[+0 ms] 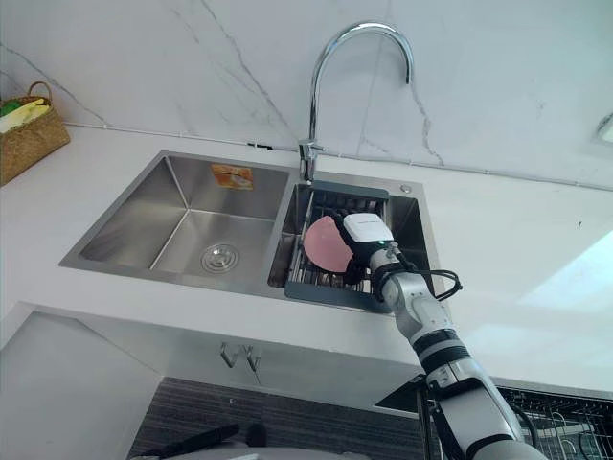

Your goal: Walk over to the sink, pick up the cup, carry it to the dishwasher, place the cup inside the dishwasher, then close the dishwasher door

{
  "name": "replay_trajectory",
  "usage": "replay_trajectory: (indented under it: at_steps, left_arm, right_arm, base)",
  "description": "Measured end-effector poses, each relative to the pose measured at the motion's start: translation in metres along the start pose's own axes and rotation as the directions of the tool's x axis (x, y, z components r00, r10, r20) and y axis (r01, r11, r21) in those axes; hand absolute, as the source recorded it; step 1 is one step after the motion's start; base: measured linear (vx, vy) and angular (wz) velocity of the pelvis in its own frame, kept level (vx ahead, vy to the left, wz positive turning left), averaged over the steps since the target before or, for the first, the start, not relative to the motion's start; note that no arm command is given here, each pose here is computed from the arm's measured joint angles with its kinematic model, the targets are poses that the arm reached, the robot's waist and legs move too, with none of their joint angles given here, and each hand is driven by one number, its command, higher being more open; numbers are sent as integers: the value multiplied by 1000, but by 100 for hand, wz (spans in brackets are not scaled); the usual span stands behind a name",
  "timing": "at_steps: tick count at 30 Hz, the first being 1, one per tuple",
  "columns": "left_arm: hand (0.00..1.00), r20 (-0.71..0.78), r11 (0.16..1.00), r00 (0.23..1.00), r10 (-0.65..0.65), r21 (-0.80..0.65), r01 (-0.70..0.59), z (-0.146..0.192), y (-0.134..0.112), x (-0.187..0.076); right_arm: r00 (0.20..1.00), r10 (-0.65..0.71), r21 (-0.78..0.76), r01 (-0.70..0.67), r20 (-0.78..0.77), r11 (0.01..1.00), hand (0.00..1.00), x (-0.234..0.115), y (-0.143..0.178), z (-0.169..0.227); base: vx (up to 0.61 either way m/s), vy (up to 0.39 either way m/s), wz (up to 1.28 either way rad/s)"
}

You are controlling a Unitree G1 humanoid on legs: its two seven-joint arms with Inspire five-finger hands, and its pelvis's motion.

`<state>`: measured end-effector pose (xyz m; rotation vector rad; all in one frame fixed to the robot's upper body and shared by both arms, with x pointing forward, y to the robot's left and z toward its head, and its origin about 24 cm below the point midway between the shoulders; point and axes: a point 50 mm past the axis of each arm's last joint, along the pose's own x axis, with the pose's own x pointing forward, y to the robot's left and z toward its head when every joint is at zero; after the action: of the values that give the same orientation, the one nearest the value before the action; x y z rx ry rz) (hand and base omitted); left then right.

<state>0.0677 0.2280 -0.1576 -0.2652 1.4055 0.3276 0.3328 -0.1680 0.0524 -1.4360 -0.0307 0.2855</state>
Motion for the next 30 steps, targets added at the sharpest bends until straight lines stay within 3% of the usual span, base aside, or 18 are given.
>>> replay_trajectory:
  at_steps: [15, 16, 30]
  left_arm:
    - [100, 20, 998, 998, -64, -2, 64, 4, 0, 0]
    - [100, 20, 998, 998, -66, -3, 66, 3, 0, 0]
    - [100, 18, 996, 997, -81, -20, 82, 3, 1, 0]
  right_arm:
    - [982, -186, -22, 185, -30, 982, 100, -7, 15, -5]
    - [981, -194, -20, 193, -28, 981, 0, -8, 16, -5]
    - [987, -151, -57, 148, -52, 987, 0, -13, 26, -16]
  base:
    - [-15, -2, 1]
    - [0, 0, 0]
    - [0, 0, 2]
